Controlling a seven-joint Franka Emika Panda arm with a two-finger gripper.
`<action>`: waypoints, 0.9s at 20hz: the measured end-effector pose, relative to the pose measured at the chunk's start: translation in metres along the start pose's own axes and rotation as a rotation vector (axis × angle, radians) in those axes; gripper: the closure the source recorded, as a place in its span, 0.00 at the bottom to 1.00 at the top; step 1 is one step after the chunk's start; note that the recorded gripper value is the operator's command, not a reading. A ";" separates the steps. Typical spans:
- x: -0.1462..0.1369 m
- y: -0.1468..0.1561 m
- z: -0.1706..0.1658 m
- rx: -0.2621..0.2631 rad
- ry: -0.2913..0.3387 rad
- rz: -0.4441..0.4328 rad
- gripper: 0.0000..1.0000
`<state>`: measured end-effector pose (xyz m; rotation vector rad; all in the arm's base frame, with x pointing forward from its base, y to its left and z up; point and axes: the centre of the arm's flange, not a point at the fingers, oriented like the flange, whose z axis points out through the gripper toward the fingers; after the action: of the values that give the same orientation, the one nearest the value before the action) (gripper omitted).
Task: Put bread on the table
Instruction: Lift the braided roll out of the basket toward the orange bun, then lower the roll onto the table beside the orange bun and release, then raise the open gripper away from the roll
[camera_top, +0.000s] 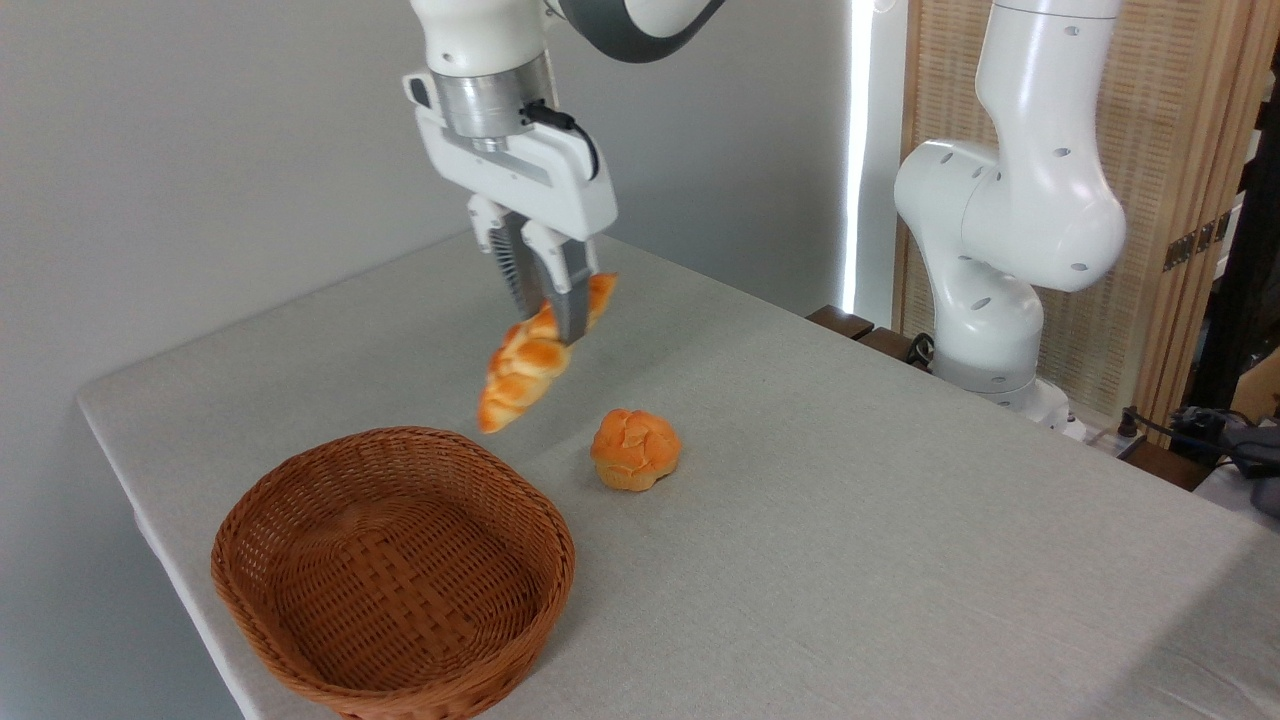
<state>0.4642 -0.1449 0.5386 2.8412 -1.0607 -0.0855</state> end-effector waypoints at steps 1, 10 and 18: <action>-0.002 0.011 0.006 -0.011 -0.027 0.018 0.32; 0.017 0.024 0.026 0.001 0.001 0.059 0.00; 0.023 0.020 0.039 -0.008 -0.011 0.055 0.00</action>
<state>0.4654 -0.1782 0.5023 2.8048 -1.1377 -0.1006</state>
